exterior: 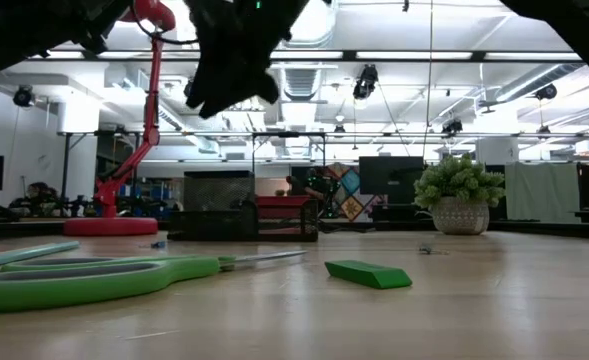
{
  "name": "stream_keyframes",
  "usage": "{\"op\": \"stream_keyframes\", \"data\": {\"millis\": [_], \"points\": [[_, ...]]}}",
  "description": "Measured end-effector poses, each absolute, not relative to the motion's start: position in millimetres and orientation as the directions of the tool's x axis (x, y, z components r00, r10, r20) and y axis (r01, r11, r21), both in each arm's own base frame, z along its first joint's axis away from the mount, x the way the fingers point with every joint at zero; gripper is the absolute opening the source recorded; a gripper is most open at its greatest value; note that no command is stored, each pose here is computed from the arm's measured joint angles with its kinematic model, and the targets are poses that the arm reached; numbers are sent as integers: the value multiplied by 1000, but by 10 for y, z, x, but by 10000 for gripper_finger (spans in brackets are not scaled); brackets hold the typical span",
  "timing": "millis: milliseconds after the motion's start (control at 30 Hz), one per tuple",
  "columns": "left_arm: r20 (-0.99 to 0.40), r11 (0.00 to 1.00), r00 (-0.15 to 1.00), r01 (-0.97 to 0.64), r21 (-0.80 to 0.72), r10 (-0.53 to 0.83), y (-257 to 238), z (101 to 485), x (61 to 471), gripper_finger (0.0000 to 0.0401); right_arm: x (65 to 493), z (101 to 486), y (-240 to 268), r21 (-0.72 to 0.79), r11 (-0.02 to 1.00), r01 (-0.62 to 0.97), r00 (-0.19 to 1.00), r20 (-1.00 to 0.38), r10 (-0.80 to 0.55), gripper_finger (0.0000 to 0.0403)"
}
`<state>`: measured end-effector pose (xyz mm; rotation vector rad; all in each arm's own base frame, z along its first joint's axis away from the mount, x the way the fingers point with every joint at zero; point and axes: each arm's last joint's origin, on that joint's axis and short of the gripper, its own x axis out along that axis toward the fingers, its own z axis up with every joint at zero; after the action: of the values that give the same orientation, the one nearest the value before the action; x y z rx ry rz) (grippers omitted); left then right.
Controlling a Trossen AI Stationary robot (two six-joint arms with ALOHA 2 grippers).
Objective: Pick and place office supplies into organizer
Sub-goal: Put the green eraser into the black mesh desk organizer
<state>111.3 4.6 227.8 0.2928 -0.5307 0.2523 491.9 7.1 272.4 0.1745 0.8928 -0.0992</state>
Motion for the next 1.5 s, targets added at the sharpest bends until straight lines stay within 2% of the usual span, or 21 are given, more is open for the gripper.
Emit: {"op": "stream_keyframes", "data": {"millis": [200, 467, 700, 1167, 1500], "points": [[529, 928, 833, -310, 207, 161, 46, 2278, 1113, 155, 4773, 2689, 552, 175, 958, 225, 511, -859, 37, 123], [529, 928, 834, -310, 207, 161, 46, 2278, 1113, 155, 4483, 2513, 1154, 172, 911, 374, 313, -948, 50, 121], [529, 928, 834, -310, 207, 161, 46, 2278, 1113, 155, 4276, 2302, 1621, 106, 897, 429, 262, -965, -11, 128], [529, 928, 834, -310, 207, 160, 46, 2278, 1113, 155, 4056, 1784, 1818, 81, 713, 697, 165, -985, -50, 231], [528, 928, 834, -310, 207, 161, 46, 2277, 1113, 155, 4106, 1555, 1843, 189, 694, 695, 253, -967, 10, 248]]}}
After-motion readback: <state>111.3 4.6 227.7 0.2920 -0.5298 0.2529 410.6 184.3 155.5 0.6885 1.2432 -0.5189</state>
